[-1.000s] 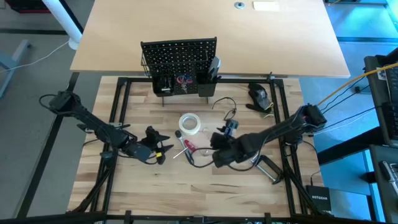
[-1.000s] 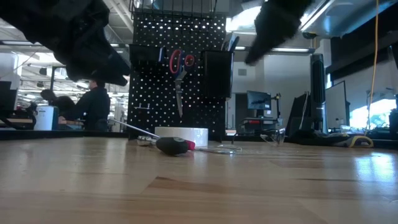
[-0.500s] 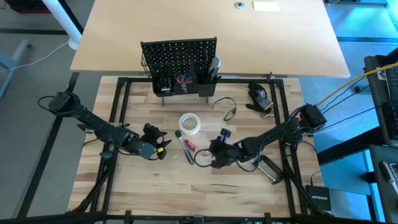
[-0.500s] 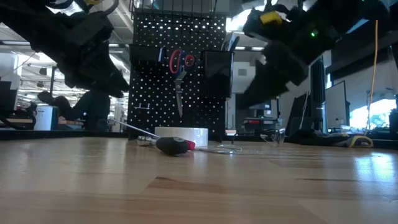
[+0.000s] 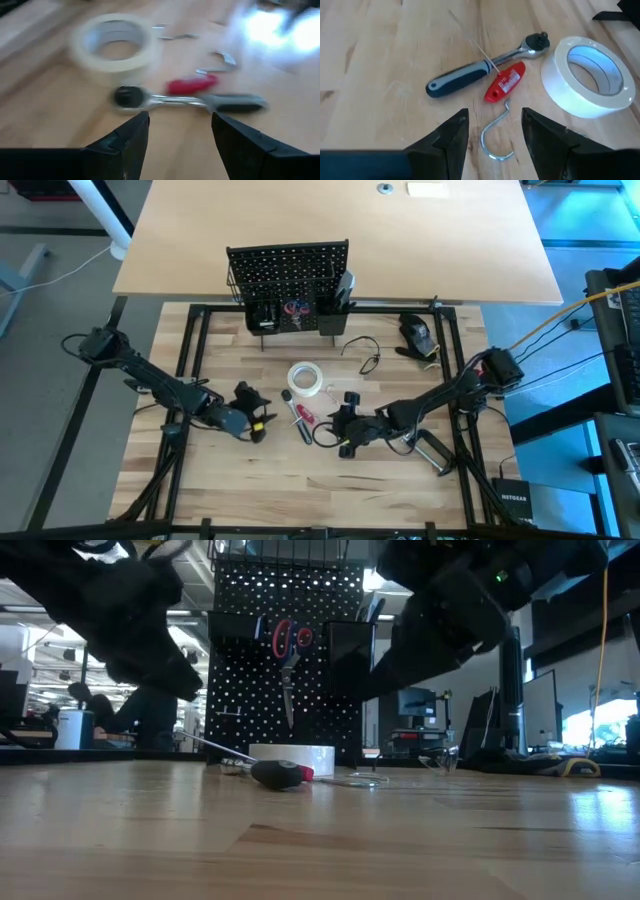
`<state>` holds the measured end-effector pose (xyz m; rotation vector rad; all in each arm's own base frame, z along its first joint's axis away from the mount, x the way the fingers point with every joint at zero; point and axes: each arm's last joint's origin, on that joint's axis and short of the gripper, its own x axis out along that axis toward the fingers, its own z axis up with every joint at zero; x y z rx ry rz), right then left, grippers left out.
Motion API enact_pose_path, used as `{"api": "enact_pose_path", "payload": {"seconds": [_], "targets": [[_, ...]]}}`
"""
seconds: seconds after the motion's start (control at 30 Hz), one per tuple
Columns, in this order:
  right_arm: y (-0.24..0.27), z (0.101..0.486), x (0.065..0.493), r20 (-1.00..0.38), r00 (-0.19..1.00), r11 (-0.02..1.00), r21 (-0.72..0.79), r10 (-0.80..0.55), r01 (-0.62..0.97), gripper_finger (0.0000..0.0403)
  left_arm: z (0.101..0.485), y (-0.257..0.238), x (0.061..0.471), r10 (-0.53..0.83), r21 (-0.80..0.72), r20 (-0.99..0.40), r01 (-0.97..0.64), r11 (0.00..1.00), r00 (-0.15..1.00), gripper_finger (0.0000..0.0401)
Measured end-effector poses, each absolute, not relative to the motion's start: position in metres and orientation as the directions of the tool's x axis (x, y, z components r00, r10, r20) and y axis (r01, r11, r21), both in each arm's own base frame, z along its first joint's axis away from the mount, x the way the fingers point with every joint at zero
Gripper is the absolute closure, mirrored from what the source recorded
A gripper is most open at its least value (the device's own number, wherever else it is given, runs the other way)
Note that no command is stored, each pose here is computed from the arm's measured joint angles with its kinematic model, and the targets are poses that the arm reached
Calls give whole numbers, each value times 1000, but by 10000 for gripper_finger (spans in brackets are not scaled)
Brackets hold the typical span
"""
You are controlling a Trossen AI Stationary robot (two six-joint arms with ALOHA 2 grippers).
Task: Hang tools onto peg board
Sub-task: Put the silver ratchet wrench into the left black bin on the peg board
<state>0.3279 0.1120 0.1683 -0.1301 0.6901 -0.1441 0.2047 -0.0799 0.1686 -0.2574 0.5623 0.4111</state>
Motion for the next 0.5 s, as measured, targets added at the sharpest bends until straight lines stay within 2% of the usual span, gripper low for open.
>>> {"api": "enact_pose_path", "payload": {"seconds": [0.1,0.23,0.33,0.5], "targets": [[112,164,329,-632,755,981,-175,-178,85,221,169,-91,207,218,-113,-550,-331,937,806,196],[112,161,329,-641,748,981,-176,-174,78,221,163,-100,212,195,-88,-536,-284,955,821,196],[112,162,329,-639,750,982,-174,-173,78,221,156,-97,217,234,-92,-537,-332,939,810,196],[112,162,329,-638,750,982,-175,-173,77,221,146,-80,225,329,-178,-558,-498,849,761,196]]}}
